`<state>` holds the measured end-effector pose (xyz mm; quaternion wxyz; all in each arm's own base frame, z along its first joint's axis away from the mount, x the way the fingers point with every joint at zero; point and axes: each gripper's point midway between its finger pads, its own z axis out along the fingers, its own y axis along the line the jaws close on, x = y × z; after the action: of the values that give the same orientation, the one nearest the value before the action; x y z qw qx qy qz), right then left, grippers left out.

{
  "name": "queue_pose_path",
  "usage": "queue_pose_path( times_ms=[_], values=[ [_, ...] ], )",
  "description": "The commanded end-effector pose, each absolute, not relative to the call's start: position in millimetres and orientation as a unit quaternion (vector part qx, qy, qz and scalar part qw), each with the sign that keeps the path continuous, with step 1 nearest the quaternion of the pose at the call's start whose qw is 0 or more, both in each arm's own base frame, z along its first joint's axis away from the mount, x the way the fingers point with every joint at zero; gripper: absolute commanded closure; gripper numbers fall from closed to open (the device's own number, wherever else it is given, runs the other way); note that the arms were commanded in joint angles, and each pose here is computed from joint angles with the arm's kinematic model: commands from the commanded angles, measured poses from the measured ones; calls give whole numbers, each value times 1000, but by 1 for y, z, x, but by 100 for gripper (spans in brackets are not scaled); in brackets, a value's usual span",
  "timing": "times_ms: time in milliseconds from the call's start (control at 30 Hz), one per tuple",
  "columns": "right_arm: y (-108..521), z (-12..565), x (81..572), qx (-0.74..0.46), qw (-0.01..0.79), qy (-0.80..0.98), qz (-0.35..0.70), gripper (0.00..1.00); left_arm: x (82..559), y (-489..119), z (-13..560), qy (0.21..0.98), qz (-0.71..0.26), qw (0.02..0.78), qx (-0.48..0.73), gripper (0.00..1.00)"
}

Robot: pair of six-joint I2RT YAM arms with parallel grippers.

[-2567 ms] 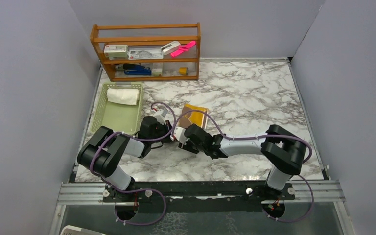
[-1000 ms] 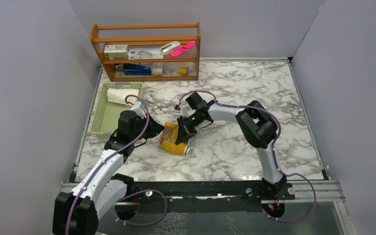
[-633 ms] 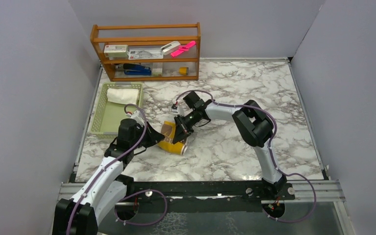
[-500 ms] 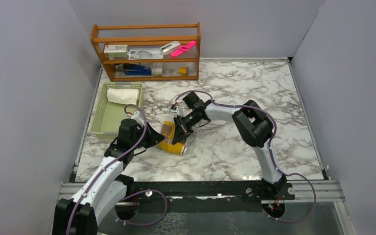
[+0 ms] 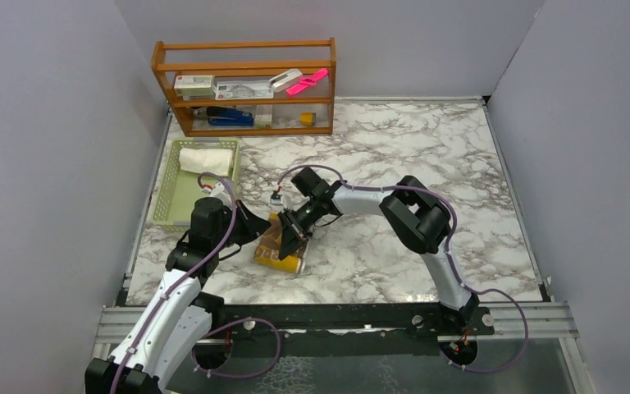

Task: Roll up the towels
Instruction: Roll the towel at the center of the board.

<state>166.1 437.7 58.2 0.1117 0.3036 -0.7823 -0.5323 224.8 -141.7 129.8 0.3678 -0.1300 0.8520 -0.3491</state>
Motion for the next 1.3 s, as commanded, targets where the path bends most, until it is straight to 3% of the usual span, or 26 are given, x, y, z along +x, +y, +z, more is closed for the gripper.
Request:
queue_pose_path(
  times_ms=[0,433,800,1067,1267],
  values=[
    [438,44,164,281,143,-775,-548,99,214,-141,113,857,-353,341,-155,99],
    [433,-16,167,219,185,-810,-512,99,186,-153,87,852,-402,272,-196,100],
    [424,-42,199,163,155,-845,-484,99,186,-155,72,872,-385,234,-193,100],
    [423,-58,213,149,138,-860,-469,99,192,-154,65,873,-376,240,-196,100],
    [386,-67,257,109,92,-883,-447,99,227,-156,75,866,-372,279,-185,100]
  ],
)
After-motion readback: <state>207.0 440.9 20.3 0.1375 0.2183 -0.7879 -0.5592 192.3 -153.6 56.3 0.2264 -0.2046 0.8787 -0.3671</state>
